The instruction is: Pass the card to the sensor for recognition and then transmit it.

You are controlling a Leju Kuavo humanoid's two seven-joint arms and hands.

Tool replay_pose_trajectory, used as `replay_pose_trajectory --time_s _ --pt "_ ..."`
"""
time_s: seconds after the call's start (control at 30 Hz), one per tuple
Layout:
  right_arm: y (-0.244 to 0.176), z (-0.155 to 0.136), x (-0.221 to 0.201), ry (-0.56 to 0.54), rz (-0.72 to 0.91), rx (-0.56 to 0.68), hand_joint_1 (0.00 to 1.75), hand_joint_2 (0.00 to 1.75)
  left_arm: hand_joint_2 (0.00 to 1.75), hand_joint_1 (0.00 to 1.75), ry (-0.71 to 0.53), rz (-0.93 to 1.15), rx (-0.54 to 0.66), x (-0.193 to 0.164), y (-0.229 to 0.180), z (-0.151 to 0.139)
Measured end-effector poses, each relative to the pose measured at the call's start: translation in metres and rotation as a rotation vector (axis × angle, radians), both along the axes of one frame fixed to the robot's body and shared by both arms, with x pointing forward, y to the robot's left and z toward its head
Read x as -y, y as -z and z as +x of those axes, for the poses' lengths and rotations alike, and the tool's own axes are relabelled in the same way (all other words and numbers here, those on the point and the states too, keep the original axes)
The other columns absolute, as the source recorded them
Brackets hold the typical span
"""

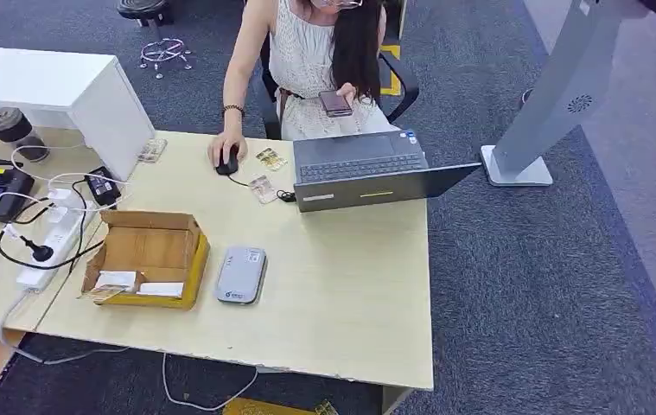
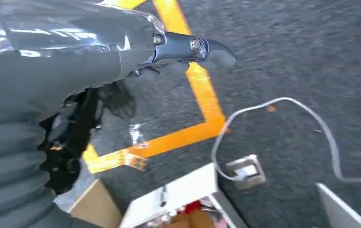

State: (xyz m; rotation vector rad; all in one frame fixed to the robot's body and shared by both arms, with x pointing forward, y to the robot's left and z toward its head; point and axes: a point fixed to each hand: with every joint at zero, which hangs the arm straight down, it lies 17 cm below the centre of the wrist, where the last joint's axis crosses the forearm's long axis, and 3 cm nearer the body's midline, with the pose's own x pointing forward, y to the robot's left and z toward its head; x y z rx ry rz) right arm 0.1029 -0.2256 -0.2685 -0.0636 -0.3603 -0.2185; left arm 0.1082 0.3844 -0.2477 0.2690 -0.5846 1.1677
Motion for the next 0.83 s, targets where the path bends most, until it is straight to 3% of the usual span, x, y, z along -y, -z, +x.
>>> replay_pose_trajectory --time_s 0.03,0.07,0.1,0.73,0.77,0.8,0.83 --pt "-0.001 0.001 -0.002 -0.01 0.005 0.009 0.0 1.75 1.75 0.0 0.009 -0.03 -0.014 0.006 0.003 -0.002" --pt "-0.001 0.001 -0.004 -0.021 0.011 0.016 0.0 1.75 0.0 0.0 0.021 -0.048 -0.023 0.009 0.005 -0.002" --pt "-0.001 0.001 -0.005 -0.031 0.012 0.017 0.0 0.0 0.0 0.0 0.034 -0.065 -0.028 0.014 0.007 -0.002" --pt "0.005 -0.021 0.022 -0.07 -0.001 -0.034 0.0 0.0 0.0 0.0 0.453 -0.124 -0.155 0.052 0.019 -0.01" --pt "0.005 -0.023 0.024 -0.074 -0.001 -0.036 0.0 0.0 0.0 0.33 0.476 -0.125 -0.163 0.054 0.019 -0.011" --pt "0.005 -0.023 0.026 -0.077 -0.003 -0.039 0.0 0.0 0.0 1.75 0.504 -0.127 -0.175 0.057 0.02 -0.013" --pt "0.005 -0.024 0.026 -0.08 -0.001 -0.042 1.75 0.0 0.0 1.75 0.527 -0.127 -0.184 0.059 0.021 -0.015"
